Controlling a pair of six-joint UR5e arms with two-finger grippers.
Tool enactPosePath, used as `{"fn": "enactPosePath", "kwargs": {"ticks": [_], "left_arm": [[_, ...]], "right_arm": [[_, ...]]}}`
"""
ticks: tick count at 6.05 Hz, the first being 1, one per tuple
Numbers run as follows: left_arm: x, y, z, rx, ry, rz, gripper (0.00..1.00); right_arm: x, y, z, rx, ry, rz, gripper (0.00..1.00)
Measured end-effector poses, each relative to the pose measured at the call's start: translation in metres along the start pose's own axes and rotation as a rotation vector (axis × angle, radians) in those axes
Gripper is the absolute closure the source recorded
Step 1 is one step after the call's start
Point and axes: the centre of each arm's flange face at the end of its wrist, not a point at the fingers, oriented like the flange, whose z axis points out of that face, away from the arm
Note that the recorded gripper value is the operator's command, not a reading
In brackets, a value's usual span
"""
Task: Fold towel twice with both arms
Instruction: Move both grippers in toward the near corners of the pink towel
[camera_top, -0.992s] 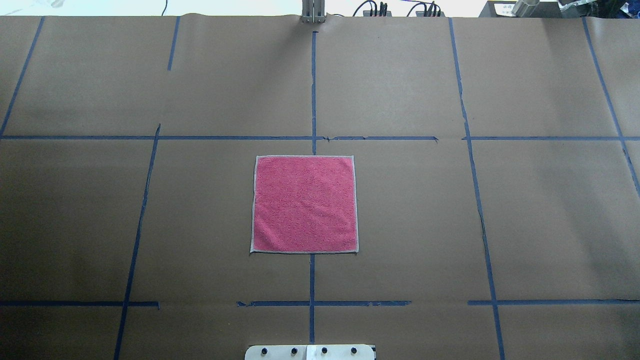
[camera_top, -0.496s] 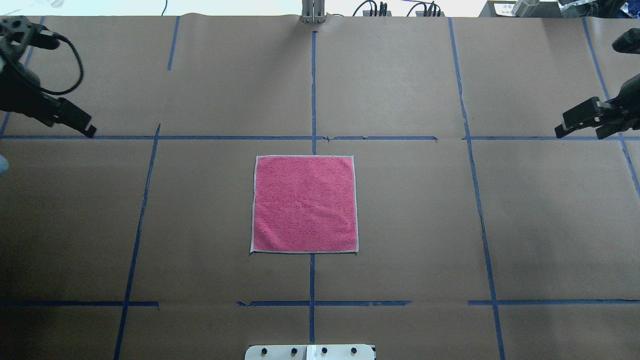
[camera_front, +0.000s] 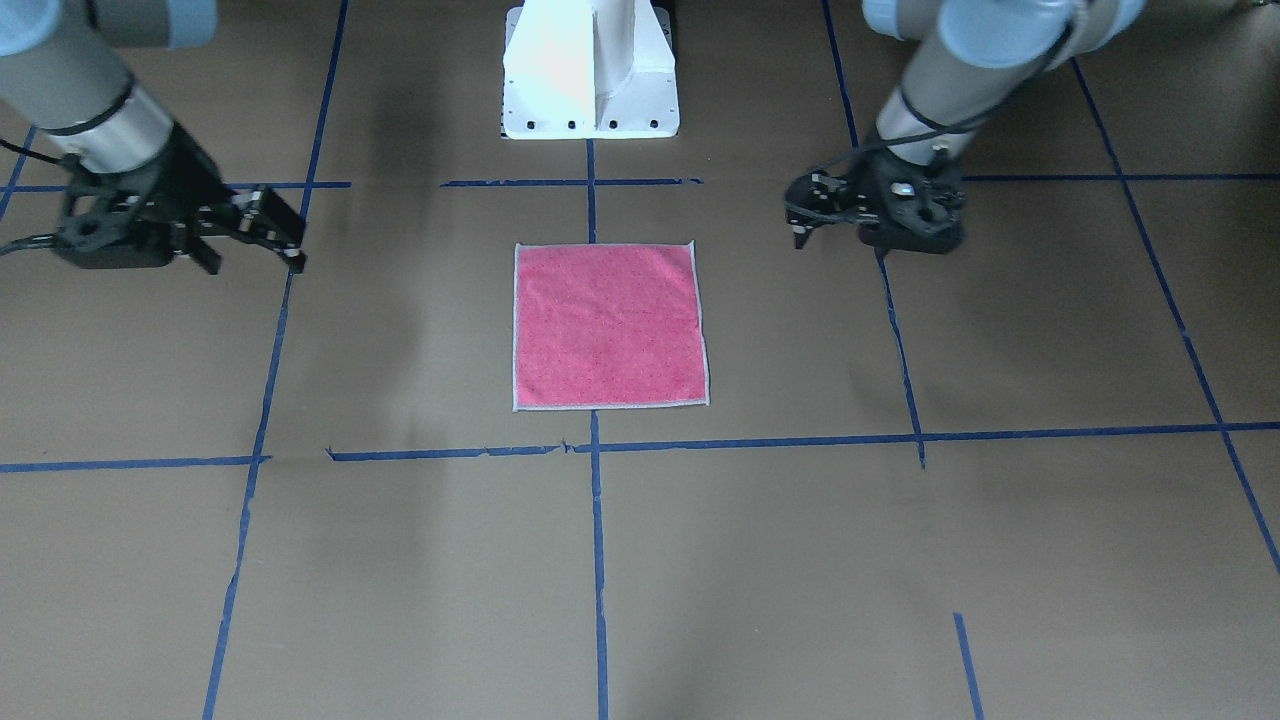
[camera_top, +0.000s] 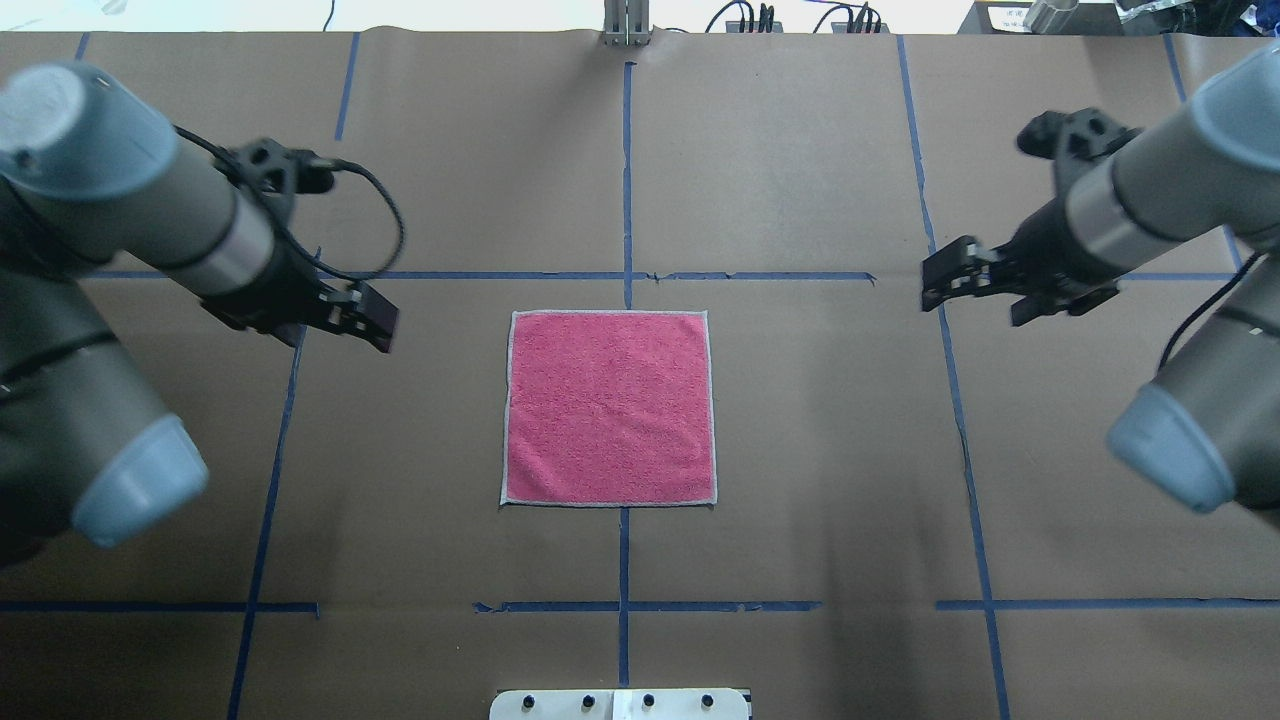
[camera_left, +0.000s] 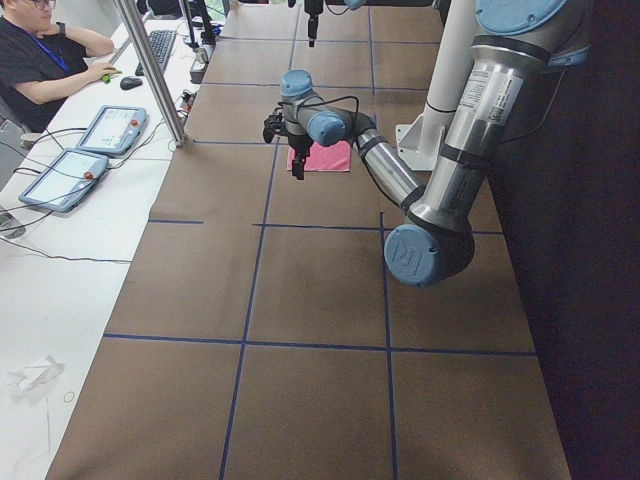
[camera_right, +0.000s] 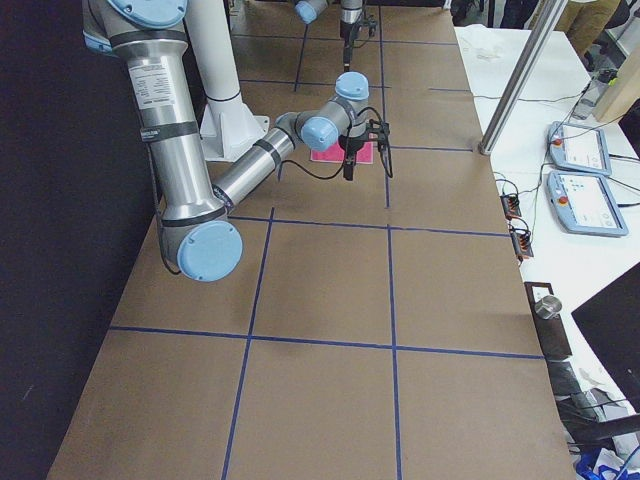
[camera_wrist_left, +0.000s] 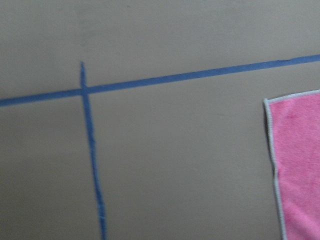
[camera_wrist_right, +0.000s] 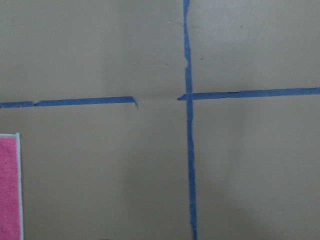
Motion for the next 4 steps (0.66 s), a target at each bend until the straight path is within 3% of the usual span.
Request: {"fn": "enactPosePath", "kwargs": {"ticks": [2, 4], "left_arm": [[0.061, 0.054, 0.045, 0.045, 0.036, -0.142, 0.00], [0.087, 0.081, 0.092, 0.094, 0.107, -0.286, 0.00]], "right_arm": [[-0.078, 0.065, 0.046, 0.017, 0.003, 0.042, 0.00], [-0.115, 0.105, 0.075, 0.037, 0.009, 0.114, 0.02]]}}
